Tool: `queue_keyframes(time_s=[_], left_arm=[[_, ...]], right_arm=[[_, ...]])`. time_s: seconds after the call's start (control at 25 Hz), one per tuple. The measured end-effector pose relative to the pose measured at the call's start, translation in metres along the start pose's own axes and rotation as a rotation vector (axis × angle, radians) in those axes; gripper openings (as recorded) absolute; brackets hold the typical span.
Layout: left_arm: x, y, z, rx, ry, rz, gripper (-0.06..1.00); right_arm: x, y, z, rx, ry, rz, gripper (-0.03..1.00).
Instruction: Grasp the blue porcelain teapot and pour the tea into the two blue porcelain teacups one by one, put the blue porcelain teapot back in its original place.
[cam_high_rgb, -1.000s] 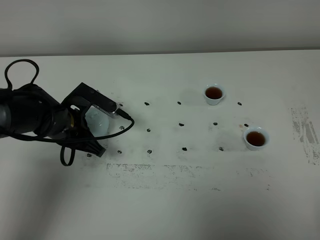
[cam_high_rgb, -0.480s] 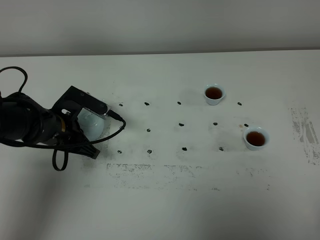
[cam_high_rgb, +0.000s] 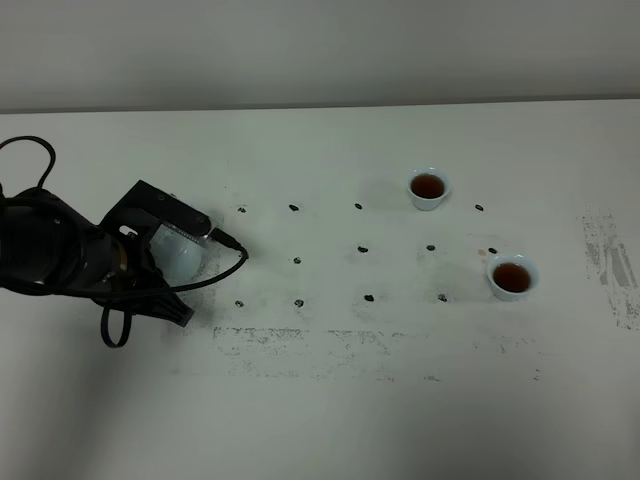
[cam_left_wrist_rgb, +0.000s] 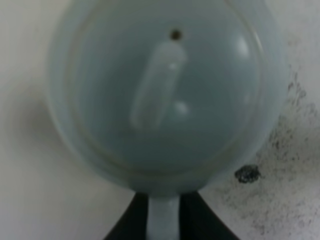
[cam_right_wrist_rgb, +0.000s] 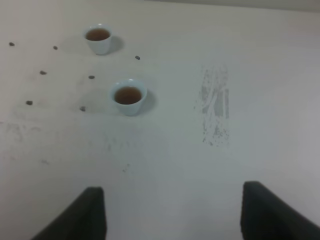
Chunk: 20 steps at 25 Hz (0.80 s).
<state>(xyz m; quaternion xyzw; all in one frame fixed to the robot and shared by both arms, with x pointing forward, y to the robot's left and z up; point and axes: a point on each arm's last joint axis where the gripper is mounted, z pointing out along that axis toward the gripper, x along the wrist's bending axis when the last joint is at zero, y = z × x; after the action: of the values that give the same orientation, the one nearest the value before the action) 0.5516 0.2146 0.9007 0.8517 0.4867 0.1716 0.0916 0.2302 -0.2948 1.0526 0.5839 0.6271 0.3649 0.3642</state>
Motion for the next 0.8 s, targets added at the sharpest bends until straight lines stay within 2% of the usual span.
queue_keyframes(time_s=[0.24, 0.56, 0.8], left_arm=[[0.0, 0.0, 0.0, 0.005, 0.0, 0.0, 0.22], [0.0, -0.001, 0.0, 0.012, -0.002, -0.009, 0.25], [-0.002, -0.012, -0.001, 0.129, -0.02, -0.067, 0.26]], right_arm=[[0.0, 0.0, 0.0, 0.0, 0.0, 0.0, 0.59], [0.0, 0.0, 0.0, 0.0, 0.0, 0.0, 0.59], [0.0, 0.0, 0.0, 0.0, 0.0, 0.0, 0.59]])
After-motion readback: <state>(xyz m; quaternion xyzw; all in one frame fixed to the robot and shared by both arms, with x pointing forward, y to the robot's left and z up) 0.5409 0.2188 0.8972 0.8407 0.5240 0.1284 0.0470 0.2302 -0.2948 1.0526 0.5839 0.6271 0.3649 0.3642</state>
